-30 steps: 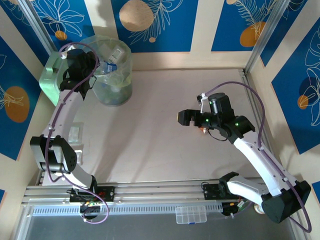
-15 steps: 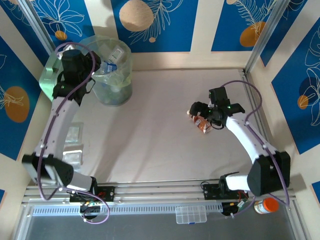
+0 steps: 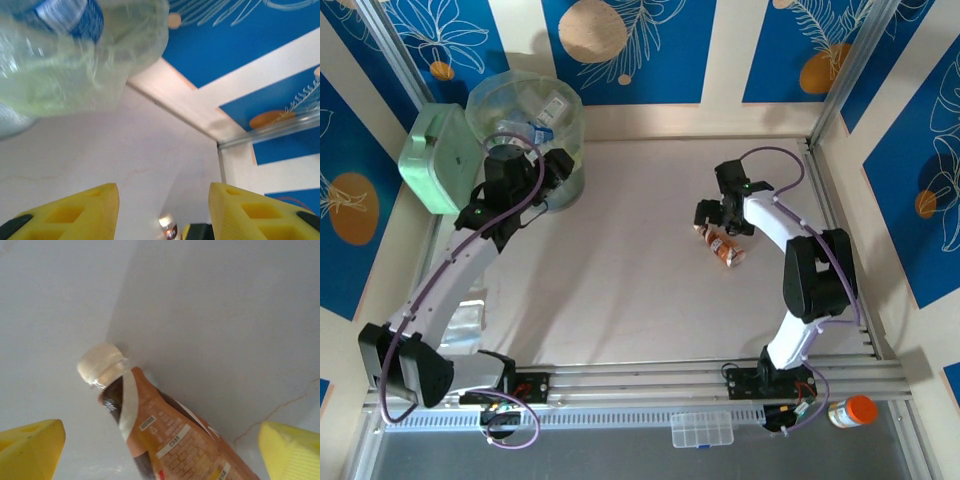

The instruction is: Put the plastic bottles in the bin

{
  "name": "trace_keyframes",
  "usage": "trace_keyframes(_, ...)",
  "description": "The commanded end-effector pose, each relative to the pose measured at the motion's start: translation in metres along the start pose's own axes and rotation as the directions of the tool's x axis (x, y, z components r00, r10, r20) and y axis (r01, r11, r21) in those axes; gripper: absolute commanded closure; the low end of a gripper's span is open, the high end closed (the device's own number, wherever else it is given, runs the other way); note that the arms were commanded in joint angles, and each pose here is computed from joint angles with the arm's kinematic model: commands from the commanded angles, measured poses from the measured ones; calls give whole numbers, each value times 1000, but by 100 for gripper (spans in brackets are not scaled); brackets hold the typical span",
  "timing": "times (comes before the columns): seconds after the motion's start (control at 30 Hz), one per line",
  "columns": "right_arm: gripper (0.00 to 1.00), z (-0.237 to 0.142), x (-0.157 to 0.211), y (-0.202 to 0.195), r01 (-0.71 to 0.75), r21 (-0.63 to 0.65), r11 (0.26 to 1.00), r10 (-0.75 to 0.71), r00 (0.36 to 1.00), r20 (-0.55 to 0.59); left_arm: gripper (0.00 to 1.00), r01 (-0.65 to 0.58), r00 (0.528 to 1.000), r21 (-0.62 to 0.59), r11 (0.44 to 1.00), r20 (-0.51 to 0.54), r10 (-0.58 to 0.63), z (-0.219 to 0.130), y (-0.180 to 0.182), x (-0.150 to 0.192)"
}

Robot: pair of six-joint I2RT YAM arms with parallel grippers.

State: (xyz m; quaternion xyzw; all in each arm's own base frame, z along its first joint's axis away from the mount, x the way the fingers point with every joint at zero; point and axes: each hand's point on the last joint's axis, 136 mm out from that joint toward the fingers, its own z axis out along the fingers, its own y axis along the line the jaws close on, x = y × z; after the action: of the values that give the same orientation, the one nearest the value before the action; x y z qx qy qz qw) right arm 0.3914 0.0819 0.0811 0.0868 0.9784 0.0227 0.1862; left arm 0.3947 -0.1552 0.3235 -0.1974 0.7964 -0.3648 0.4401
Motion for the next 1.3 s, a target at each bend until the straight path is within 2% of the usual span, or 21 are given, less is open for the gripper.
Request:
trace_keyframes(0.0,0,6,15,5,128,46,991,-126,991,-36,48,-2,995,111,994,-102,13,7,-23,25)
trace_keyframes(0.2,0,21,36,10,279,157,947,-269,959,-83,47,-42,975,187,982,-209,81,17,-41,62)
trace_keyframes(0.43,3,39,58,2,318,215,923,-289,945,-157,47,-53,965,198,979,-242,101,16,-45,75)
trace_keyframes(0.67,24,38,68,7,276,173,945,-249,954,-167,47,-52,967,174,983,-236,93,9,-39,75)
trace_keyframes(0.87,47,22,75,24,247,75,966,-237,964,-120,46,-87,965,180,980,-229,128,3,-41,73)
trace_keyframes(1.0,50,-3,73,38,226,-12,974,-226,973,-44,45,-116,962,192,975,-222,158,-1,-42,73)
trace_keyframes(1.1,50,-33,69,55,229,-123,966,-226,974,35,43,-165,955,220,962,-208,211,-6,-46,72)
trace_keyframes(1.17,50,-61,69,73,252,-245,936,-232,967,108,39,-195,948,261,945,-198,250,-11,-53,72)
trace_keyframes(1.27,50,-110,73,98,305,-422,854,-227,948,225,36,-212,936,381,900,-184,299,-18,-71,78)
